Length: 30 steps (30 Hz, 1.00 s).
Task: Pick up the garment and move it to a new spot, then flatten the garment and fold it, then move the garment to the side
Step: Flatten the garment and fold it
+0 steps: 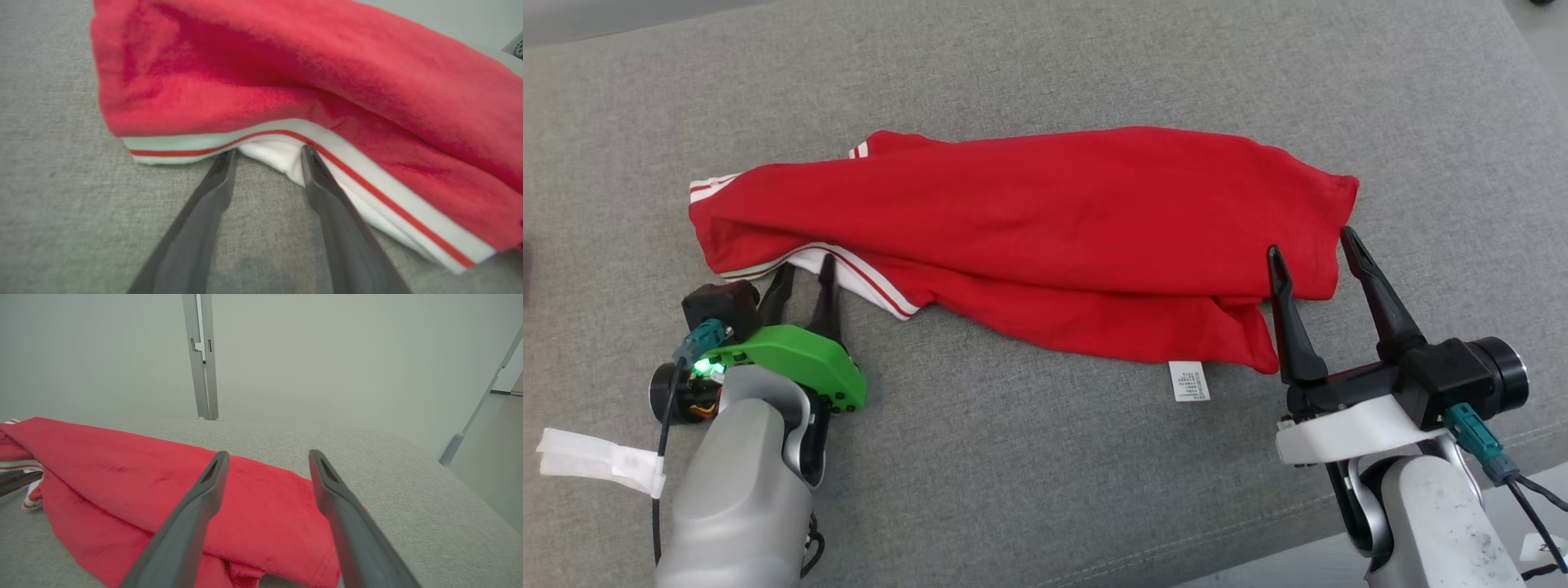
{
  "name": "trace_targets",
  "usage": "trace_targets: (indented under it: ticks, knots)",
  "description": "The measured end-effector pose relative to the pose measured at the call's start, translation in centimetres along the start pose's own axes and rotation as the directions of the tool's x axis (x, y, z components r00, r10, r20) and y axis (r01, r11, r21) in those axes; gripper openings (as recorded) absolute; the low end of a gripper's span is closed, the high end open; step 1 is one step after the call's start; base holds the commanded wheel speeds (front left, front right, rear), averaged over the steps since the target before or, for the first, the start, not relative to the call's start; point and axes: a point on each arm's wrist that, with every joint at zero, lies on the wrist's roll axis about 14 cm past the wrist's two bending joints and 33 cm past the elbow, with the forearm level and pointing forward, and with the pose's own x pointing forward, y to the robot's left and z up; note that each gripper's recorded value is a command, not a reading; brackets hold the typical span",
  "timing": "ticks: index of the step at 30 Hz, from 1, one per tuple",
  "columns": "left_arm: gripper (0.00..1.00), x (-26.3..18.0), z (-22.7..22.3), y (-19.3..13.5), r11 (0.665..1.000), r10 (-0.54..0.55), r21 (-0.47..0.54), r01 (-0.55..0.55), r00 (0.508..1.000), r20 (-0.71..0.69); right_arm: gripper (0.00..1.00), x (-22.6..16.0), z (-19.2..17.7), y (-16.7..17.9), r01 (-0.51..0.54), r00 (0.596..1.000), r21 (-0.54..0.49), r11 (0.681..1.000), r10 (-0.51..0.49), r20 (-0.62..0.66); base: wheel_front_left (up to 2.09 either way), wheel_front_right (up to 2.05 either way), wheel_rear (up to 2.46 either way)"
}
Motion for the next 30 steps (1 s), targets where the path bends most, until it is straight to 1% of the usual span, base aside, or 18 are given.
trace_targets:
  ticks: [3, 6, 8, 12, 16, 21, 24, 27, 30]
  knots:
    - [0.00, 0.4, 0.9, -0.4, 1.000, -0.013, -0.028, 0.014, 0.999, 0.040, 1.00, 0.1, -0.4, -0.2, 0.005, 1.000, 0.000, 1.000, -0.005, -0.010, 0.00, 0.00, 0.00]
    - [0.00, -0.3, 2.2, -1.0, 0.999, -0.028, -0.043, 0.033, 0.994, 0.102, 1.00, 0.1, -0.3, -0.3, 0.008, 1.000, 0.003, 1.000, -0.008, -0.006, 0.00, 0.00, 0.00]
    - [0.00, -1.3, 3.4, -1.0, 0.999, -0.031, -0.031, 0.036, 0.987, 0.155, 1.00, 0.1, -0.2, 0.0, 0.001, 1.000, 0.009, 1.000, -0.001, -0.004, 0.00, 0.00, 0.00]
    - [0.00, -4.1, 5.0, -0.1, 1.000, 0.005, -0.014, -0.001, 0.971, 0.237, 1.00, 0.2, 0.2, 1.0, -0.026, 1.000, 0.024, 0.999, 0.025, 0.009, 0.00, 0.00, 0.00]
    - [0.00, -6.9, 5.1, -0.4, 1.000, 0.022, -0.002, -0.023, 0.963, 0.267, 1.00, 0.0, 0.7, 2.0, -0.051, 0.998, 0.042, 0.998, 0.050, 0.022, 0.00, 0.00, 0.00]
    - [0.00, -9.5, 5.7, -2.2, 0.998, 0.014, 0.046, -0.030, 0.953, 0.303, 1.00, -0.5, 1.5, 3.3, -0.085, 0.996, 0.059, 0.995, 0.083, 0.043, 0.00, 0.00, 0.00]
    - [0.00, -10.1, 7.2, -4.0, 0.995, -0.029, 0.099, -0.004, 0.944, 0.329, 1.00, -0.9, 2.2, 3.6, -0.093, 0.994, 0.066, 0.993, 0.089, 0.059, 0.00, 0.00, 0.00]
    - [0.00, -10.0, 8.0, -6.1, 0.989, -0.088, 0.139, 0.044, 0.940, 0.329, 1.00, -1.2, 2.7, 3.4, -0.088, 0.994, 0.065, 0.994, 0.083, 0.070, 0.00, 0.00, 0.00]
    - [0.00, -8.7, 8.5, -7.8, 0.980, -0.143, 0.177, 0.092, 0.943, 0.301, 1.00, -1.6, 2.8, 3.0, -0.076, 0.995, 0.063, 0.995, 0.071, 0.072, 0.00, 0.00, 0.00]
